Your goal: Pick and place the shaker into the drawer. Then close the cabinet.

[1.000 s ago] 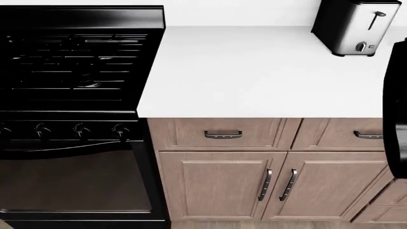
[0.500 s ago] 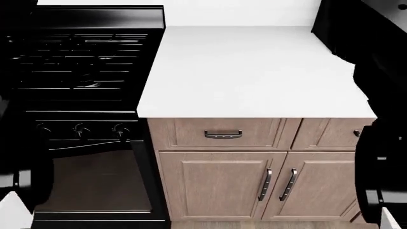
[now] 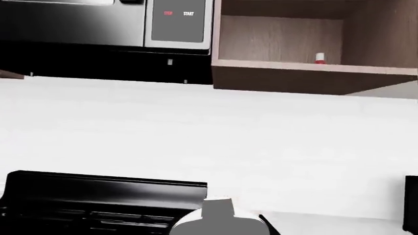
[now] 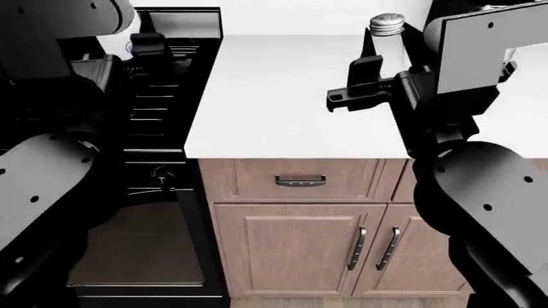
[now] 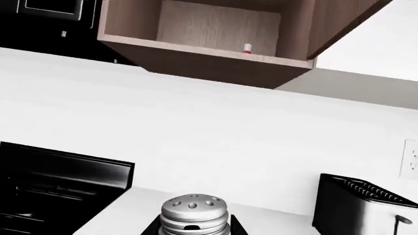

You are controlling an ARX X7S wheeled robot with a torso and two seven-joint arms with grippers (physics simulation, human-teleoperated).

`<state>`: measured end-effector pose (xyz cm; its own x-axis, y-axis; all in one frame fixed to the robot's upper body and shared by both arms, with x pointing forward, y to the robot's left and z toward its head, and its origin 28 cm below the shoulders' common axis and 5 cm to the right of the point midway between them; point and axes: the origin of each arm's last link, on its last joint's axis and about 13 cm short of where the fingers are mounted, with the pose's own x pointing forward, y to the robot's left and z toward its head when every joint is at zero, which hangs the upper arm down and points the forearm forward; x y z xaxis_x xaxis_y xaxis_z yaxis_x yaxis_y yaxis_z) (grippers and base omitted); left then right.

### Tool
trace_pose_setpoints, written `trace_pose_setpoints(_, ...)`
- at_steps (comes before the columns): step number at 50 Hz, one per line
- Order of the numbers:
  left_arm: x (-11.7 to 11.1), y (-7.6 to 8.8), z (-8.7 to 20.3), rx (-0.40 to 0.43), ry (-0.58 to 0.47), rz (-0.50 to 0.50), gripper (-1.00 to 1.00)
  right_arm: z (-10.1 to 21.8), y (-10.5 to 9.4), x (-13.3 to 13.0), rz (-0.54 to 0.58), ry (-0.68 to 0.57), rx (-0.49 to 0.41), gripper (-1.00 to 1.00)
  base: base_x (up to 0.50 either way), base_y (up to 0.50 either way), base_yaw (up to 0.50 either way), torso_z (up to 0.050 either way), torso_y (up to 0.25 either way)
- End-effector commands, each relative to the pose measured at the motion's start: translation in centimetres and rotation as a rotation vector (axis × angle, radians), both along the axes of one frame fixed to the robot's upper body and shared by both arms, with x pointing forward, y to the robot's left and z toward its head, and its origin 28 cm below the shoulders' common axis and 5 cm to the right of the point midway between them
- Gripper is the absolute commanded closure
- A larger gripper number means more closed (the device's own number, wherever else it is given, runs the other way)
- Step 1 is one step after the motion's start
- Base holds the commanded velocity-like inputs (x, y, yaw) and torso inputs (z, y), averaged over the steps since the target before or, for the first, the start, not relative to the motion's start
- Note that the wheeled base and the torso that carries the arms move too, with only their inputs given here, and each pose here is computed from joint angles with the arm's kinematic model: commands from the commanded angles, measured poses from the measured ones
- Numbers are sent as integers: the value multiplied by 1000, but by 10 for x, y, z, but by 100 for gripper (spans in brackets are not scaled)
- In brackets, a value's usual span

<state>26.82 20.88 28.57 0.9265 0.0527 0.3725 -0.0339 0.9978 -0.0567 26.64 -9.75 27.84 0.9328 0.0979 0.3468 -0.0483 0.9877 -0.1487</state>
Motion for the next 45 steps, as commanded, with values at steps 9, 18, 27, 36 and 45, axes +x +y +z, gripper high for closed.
trace_pose_setpoints(9,8,3,-66,25,-17,96,100,-68,-17,-33,-25,76,20,100,0,0,0,0,0)
trace_pose_setpoints(18,2,3,-93,19,4,8,100,-88,-22,-42,2,59,30,100,0,0,0,0,0)
trace_pose_setpoints(27,1,5,-98,8,22,-5,100,-92,-25,-50,-10,-1,22,100,0,0,0,0,0)
trace_pose_setpoints(36,-3,3,-91,3,3,-13,100,-89,-23,-52,-17,-30,14,100,0,0,0,0,0)
trace_pose_setpoints(45,-5,2,-94,8,5,-16,100,-90,-23,-53,-32,-40,30,100,-384,0,0,0,0)
